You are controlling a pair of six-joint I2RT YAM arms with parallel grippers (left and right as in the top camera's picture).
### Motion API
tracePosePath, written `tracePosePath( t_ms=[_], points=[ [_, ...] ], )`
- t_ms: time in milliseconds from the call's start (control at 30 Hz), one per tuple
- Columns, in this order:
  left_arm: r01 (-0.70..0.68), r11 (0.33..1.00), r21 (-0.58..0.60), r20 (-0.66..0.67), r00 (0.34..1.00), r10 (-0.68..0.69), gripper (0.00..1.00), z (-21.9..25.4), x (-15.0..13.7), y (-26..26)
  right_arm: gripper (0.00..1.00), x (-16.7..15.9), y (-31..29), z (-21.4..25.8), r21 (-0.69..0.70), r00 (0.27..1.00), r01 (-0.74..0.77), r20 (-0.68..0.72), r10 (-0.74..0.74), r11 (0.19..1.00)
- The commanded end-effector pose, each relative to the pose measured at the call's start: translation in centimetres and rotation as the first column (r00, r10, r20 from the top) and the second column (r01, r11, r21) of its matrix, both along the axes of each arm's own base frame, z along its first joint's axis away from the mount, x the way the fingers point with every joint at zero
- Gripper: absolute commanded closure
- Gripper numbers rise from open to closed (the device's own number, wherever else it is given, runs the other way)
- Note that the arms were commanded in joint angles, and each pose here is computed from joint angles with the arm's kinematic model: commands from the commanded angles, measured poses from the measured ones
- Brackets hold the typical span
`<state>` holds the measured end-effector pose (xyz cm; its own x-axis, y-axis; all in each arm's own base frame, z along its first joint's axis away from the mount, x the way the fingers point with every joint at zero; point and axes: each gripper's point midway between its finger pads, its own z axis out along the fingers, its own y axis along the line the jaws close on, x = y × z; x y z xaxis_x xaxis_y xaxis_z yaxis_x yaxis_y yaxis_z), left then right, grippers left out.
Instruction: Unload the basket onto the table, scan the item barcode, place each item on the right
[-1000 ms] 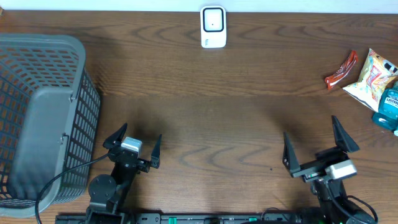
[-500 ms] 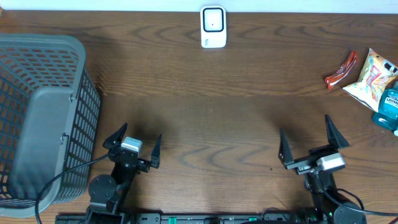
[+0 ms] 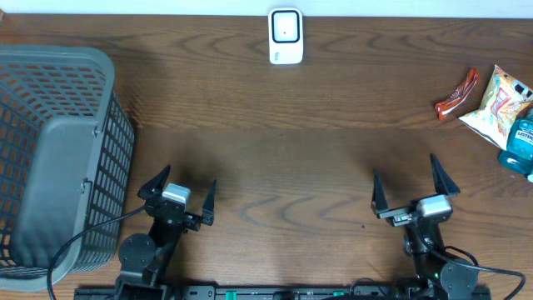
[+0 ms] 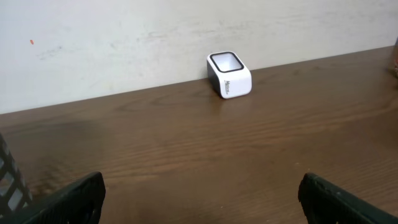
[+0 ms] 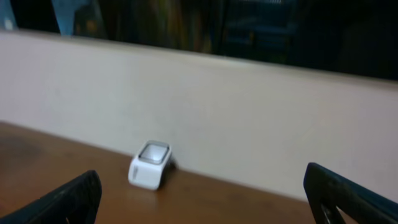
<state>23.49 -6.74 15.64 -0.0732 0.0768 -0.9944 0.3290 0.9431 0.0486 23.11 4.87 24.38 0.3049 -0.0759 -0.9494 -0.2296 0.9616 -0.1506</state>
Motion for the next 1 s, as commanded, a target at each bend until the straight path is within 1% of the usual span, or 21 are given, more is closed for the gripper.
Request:
tracePosePath(
  t_ms=[0,100,267,533,967],
  points=[
    [0.008,1.0,0.016,-0.043,0.999,-0.008,0.01,-1.6,-0.1,-0.1,0.01,0.4,-0.3,-1.2,-0.015,0.999,0.025,-0.045,-0.025,1.0],
    [0.008,1.0,0.016,-0.043,0.999,-0.008,0.01,-1.6,-0.1,-0.1,0.01,0.8,-0.7,-3.0,-0.017,0.991,0.05,-0.12,-0.052,0.999],
    [0.008,1.0,0.016,-0.043,0.999,-0.008,0.01,-1.6,-0.1,-0.1,0.01,1.1,-1.1,-4.6,-0.022,0.979,0.072,-0.188,-0.075,0.997],
    [0.008,1.0,0.016,-0.043,0.999,-0.008,0.01,-1.6,-0.1,-0.1,0.01,1.3,-1.9,-8.5,-0.045,0.933,0.115,-0.338,-0.124,0.992],
    [0.008,1.0,0.016,-0.043,0.999,-0.008,0.01,-1.6,-0.1,-0.1,0.01,1.4,-2.4,-8.7,-0.047,0.926,0.147,-0.344,-0.154,0.988]
  ],
)
